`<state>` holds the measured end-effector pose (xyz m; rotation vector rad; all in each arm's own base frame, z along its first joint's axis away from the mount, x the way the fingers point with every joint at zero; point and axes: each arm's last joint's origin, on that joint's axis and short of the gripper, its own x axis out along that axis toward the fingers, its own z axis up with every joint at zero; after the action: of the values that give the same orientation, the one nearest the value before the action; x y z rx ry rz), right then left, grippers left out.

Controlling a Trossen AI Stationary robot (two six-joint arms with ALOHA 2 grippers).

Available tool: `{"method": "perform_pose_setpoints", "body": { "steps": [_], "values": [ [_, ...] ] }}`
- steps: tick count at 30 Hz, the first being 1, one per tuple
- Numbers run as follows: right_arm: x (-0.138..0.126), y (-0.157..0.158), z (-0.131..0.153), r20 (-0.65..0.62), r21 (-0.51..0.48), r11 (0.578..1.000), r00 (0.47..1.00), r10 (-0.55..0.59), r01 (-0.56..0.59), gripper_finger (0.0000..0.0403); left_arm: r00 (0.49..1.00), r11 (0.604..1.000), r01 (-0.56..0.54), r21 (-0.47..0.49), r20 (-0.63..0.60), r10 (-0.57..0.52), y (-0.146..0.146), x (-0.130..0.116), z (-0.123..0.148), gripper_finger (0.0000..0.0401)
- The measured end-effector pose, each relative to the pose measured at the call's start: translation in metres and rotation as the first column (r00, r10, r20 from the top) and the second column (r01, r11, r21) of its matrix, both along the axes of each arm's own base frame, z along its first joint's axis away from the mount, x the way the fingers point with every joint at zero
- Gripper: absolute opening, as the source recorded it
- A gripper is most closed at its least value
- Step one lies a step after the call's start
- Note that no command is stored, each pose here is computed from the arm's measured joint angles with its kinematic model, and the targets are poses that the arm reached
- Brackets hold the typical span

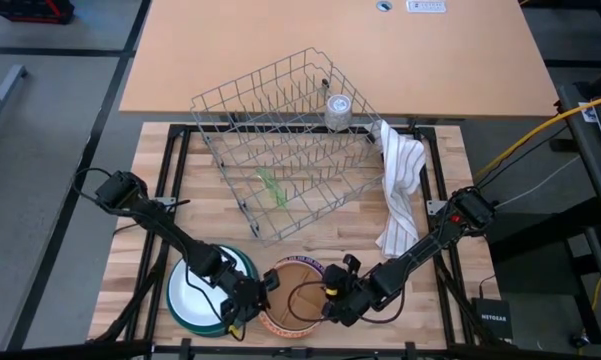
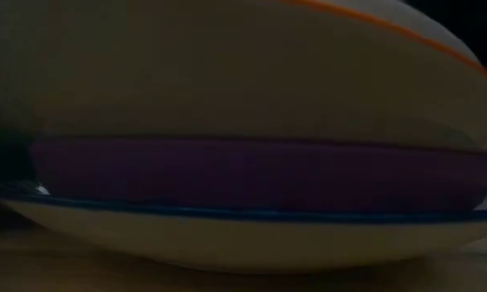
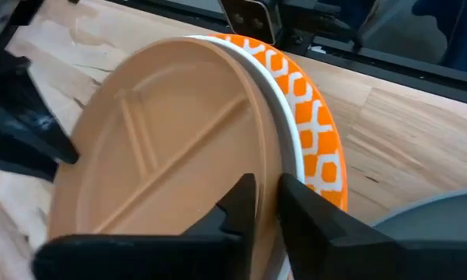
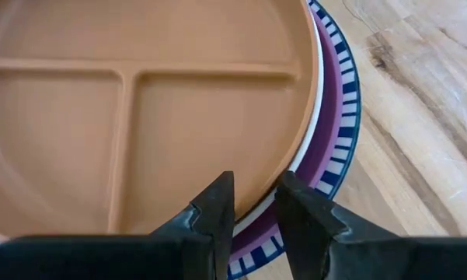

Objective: Sort dishes
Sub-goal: Put the brown plate into the dish rack

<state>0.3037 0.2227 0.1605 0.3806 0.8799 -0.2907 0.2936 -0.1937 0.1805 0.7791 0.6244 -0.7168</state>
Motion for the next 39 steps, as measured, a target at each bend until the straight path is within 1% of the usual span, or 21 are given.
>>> {"method": "perform_pose_setpoints", "body": {
  "steps": [2,4,9,11,16,20,23,27,33,36,39],
  "values": [
    [0.002,0.001,0.004,0.008,-0.007,1.0,1.0,0.015,-0.015,0.0097,1.0,1.0,0.006,-0.003,-0.008,-0.006,0.0,-0.001,0.0,0.0017],
    [0.004,0.002,0.008,0.015,-0.018,0.999,0.999,0.029,-0.029,0.0097,1.0,1.0,0.009,-0.011,-0.017,-0.009,0.0,-0.001,-0.001,0.0009],
    [0.01,0.007,0.021,0.034,-0.04,0.996,0.996,0.08,-0.079,0.0097,0.999,1.0,0.02,-0.019,-0.048,-0.021,0.0,-0.003,-0.002,0.0012],
    [0.012,0.009,0.027,0.036,-0.066,0.994,0.995,0.09,-0.088,0.0097,0.998,0.999,0.019,-0.027,-0.052,-0.02,-0.001,-0.004,-0.002,0.001],
    [0.015,0.01,0.052,0.006,-0.159,0.982,0.995,0.104,-0.101,0.0097,0.998,0.999,-0.014,-0.043,-0.055,0.012,-0.001,-0.003,-0.001,0.0005],
    [0.017,0.011,0.076,-0.021,-0.218,0.966,0.991,0.135,-0.136,0.0097,0.999,0.998,-0.028,-0.048,-0.038,0.026,-0.001,-0.002,0.0,0.0003],
    [0.018,0.012,0.095,-0.024,-0.245,0.956,0.987,0.159,-0.16,0.0097,0.998,0.997,-0.057,-0.054,-0.026,0.056,0.0,0.0,0.001,0.0003],
    [0.019,0.013,0.115,-0.03,-0.277,0.94,0.98,0.196,-0.196,0.0097,0.994,0.987,-0.111,-0.113,-0.013,0.111,0.0,0.003,0.004,0.0002],
    [0.018,0.012,0.138,-0.048,-0.319,0.916,0.969,0.241,-0.244,0.0097,0.988,0.965,-0.152,-0.215,0.001,0.156,-0.002,0.007,0.009,0.0002],
    [0.015,0.009,0.152,-0.077,-0.342,0.901,0.964,0.256,-0.267,0.0097,0.981,0.938,-0.178,-0.298,0.02,0.193,-0.004,0.011,0.015,0.0001],
    [0.01,0.004,0.168,-0.108,-0.387,0.882,0.963,0.245,-0.268,0.0097,0.97,0.886,-0.214,-0.412,0.021,0.244,-0.007,0.014,0.022,0.0001]
  ]
}}
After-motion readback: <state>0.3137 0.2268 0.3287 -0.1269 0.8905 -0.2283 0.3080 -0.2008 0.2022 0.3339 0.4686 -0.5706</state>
